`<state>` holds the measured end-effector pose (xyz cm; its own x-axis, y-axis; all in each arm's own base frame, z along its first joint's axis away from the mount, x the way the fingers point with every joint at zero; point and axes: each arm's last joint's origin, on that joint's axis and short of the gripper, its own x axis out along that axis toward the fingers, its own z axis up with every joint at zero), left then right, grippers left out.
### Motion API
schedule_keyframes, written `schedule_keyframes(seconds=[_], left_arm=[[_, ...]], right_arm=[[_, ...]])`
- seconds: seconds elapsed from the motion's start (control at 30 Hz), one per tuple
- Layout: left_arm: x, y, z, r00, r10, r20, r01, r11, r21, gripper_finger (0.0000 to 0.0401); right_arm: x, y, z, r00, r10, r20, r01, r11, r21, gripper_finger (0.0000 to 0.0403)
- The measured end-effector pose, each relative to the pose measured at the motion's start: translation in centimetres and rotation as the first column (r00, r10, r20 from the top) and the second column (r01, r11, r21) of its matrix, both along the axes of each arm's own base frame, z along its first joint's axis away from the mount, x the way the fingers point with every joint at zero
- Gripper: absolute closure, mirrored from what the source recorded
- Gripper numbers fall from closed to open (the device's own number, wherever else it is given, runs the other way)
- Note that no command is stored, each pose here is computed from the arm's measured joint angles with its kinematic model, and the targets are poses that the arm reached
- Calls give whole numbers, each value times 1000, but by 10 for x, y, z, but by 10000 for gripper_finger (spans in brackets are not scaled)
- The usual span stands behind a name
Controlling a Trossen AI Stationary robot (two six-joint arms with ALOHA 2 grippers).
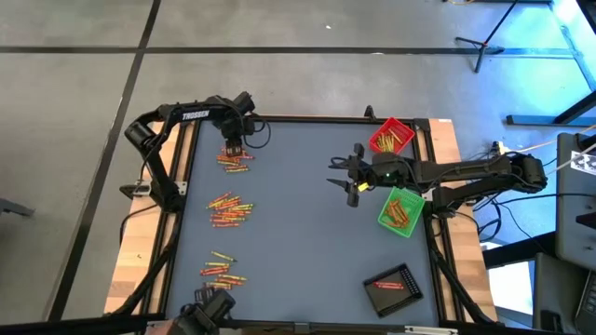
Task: Sort crayons
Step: Put the orange crayon into the green bin
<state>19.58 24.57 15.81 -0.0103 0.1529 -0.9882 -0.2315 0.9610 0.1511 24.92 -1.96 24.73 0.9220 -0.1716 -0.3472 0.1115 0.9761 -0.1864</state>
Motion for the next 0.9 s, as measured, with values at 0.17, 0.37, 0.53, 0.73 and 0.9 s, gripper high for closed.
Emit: schedule_keyframes(seconds=[0.17, 0.37, 0.53, 0.73, 0.9], left_arm=[[-2, -3, -6, 1000, -28, -4, 28, 1000, -4, 275], [-4, -1, -9, 1000, -23, -1, 23, 1000, 17, 275], [-3, 3, -12, 1000, -17, 10, 17, 999, 28, 275], [-10, 10, -22, 1000, 14, 1, -14, 1000, -12, 275], [-20, 18, -23, 992, 90, 91, -84, 994, -76, 279]], right_arm=[[0, 0, 0, 1000, 0, -1, 0, 1000, 0, 221], [0, 0, 0, 1000, 0, -1, 0, 1000, 0, 221], [0, 0, 0, 1000, 0, -2, 0, 1000, 0, 221], [0, 0, -1, 1000, 0, -6, 0, 1000, 1, 221], [0, 0, -1, 1000, 0, -6, 0, 1000, 1, 221]])
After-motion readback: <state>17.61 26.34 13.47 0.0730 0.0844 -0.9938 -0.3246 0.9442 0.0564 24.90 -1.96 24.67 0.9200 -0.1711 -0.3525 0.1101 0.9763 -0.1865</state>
